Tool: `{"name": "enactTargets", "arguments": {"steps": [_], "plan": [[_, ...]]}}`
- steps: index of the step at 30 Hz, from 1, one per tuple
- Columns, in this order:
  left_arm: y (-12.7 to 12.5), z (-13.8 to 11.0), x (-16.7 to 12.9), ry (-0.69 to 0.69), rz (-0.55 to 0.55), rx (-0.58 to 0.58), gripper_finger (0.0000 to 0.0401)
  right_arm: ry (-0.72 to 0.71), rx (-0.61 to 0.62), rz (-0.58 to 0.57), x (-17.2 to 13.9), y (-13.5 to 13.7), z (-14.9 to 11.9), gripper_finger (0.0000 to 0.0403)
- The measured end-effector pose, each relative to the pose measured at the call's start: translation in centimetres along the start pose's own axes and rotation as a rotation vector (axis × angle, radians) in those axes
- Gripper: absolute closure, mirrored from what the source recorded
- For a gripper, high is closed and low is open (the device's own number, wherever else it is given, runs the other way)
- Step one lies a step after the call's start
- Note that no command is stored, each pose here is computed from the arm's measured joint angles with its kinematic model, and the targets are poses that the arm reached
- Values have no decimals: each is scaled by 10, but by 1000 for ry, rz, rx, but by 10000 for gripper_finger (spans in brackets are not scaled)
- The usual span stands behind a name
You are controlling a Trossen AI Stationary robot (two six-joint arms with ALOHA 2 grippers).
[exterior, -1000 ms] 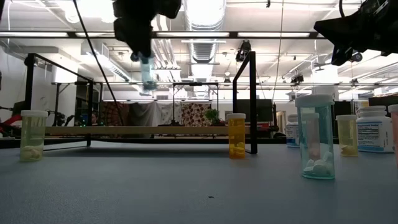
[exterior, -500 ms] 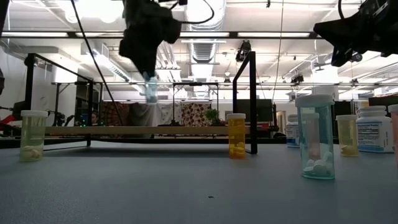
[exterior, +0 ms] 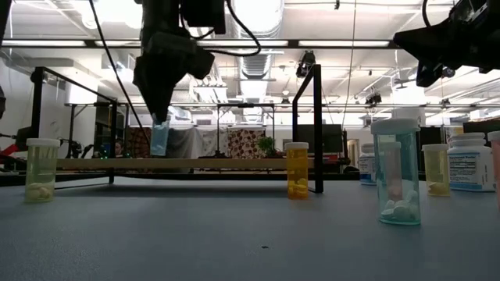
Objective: Pick and place medicine bottles onto shelf by color
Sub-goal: Put the blue pill bottle on the shelf
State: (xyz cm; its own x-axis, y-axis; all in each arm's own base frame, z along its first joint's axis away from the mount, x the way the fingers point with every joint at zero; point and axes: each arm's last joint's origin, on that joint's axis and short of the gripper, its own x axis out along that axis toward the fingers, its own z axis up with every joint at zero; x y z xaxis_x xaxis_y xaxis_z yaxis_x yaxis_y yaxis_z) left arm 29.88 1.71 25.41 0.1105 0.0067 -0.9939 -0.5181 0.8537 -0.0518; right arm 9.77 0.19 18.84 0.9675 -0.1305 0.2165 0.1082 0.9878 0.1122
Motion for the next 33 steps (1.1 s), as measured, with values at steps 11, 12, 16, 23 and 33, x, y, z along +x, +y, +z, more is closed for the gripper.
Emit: {"name": "enactTargets", "arguments": {"steps": [11, 12, 16, 23, 33], "plan": [[-1, -3, 4, 25, -16, 4, 289, 2, 2, 0, 0, 0, 0, 394], [0, -3, 4, 25, -15, 4, 289, 2, 2, 0, 0, 0, 0, 394], [0, -3, 4, 25, -15, 4, 288, 2, 2, 0, 0, 0, 0, 394], [0, -3, 5, 30, -12, 24, 288, 2, 2, 0, 0, 0, 0, 394], [0, -3, 5, 28, -11, 41, 273, 2, 3, 0, 0, 0, 0, 394]]}}
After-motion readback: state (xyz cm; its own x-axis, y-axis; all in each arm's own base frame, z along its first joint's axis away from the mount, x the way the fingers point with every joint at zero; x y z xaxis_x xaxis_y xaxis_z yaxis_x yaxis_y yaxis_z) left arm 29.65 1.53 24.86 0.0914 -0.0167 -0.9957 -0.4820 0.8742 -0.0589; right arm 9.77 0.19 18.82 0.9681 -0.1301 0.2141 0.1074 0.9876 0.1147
